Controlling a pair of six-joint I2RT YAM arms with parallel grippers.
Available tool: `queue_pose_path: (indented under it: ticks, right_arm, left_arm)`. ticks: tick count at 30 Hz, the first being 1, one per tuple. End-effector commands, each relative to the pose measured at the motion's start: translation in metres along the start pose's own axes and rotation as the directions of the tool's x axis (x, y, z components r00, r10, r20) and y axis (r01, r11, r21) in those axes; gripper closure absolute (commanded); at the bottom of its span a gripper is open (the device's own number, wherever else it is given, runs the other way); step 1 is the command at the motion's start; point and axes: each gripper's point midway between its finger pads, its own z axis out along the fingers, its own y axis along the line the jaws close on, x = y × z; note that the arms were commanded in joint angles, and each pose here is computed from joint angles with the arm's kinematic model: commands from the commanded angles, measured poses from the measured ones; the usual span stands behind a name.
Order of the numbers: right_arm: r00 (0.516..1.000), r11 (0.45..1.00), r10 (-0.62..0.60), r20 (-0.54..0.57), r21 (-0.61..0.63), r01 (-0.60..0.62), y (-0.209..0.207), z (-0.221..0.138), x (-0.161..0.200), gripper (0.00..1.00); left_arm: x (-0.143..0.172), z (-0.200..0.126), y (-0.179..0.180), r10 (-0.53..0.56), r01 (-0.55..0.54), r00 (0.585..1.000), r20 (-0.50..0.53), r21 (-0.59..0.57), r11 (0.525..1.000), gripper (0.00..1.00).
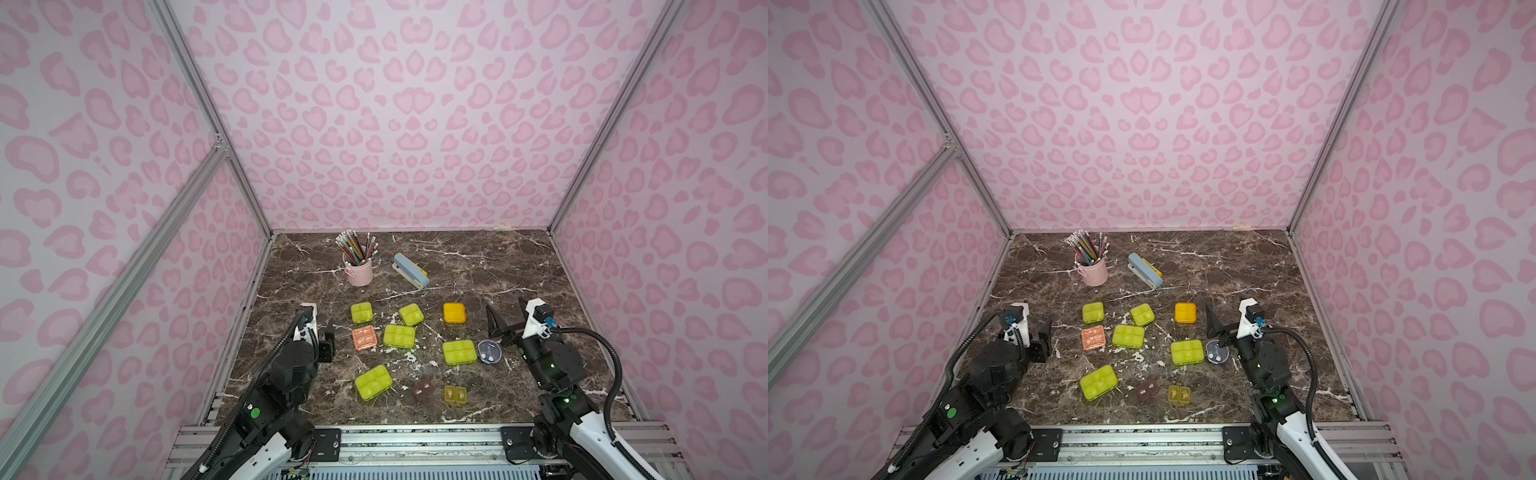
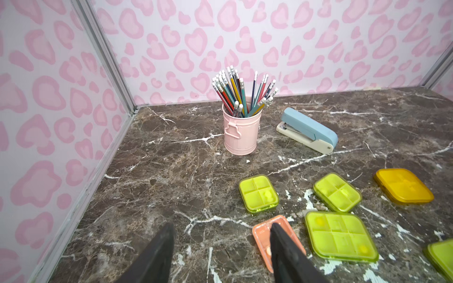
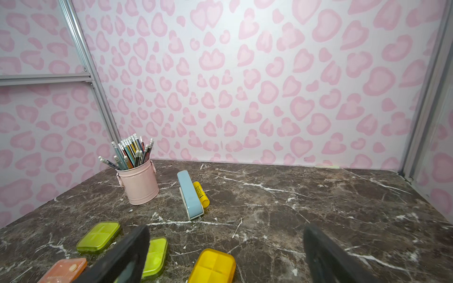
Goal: Close pillboxes
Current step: Reset both arms
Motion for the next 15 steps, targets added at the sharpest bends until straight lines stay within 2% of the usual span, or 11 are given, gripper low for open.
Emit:
queue_pose_path:
  ticks: [1,6,9,12,15]
  right_arm:
    - [0.999,0.999,-0.01,0.048,0.041,0.008,-0.007,-0.003,-0.008,0.02]
    - [1.0,0.998,-0.017,0.003,0.064,0.016,-0.013,0.001,0.006,0.02]
    - [0.999,0.996,-0.013,-0.036,0.086,0.016,-0.018,0.01,0.014,0.02]
    - [0.997,0.99,-0.016,-0.075,0.139,0.026,-0.032,0.027,0.011,0.02]
    - [0.996,0.981,0.013,-0.091,0.191,0.005,-0.052,0.048,0.001,0.02]
  left_arm:
    - [-0.013,-0.003,0.007,-0.038,0.041,0.996,0.075,-0.029,0.999,0.37]
    - [-0.014,0.001,0.017,-0.04,0.049,0.995,0.093,-0.103,0.993,0.38]
    - [-0.019,0.014,0.013,-0.039,0.051,0.995,0.097,-0.129,0.99,0.4]
    - [-0.024,0.047,0.003,-0.006,0.024,0.993,0.12,-0.151,0.988,0.39]
    - [-0.017,0.098,0.008,-0.077,0.082,0.996,0.039,-0.162,0.983,0.37]
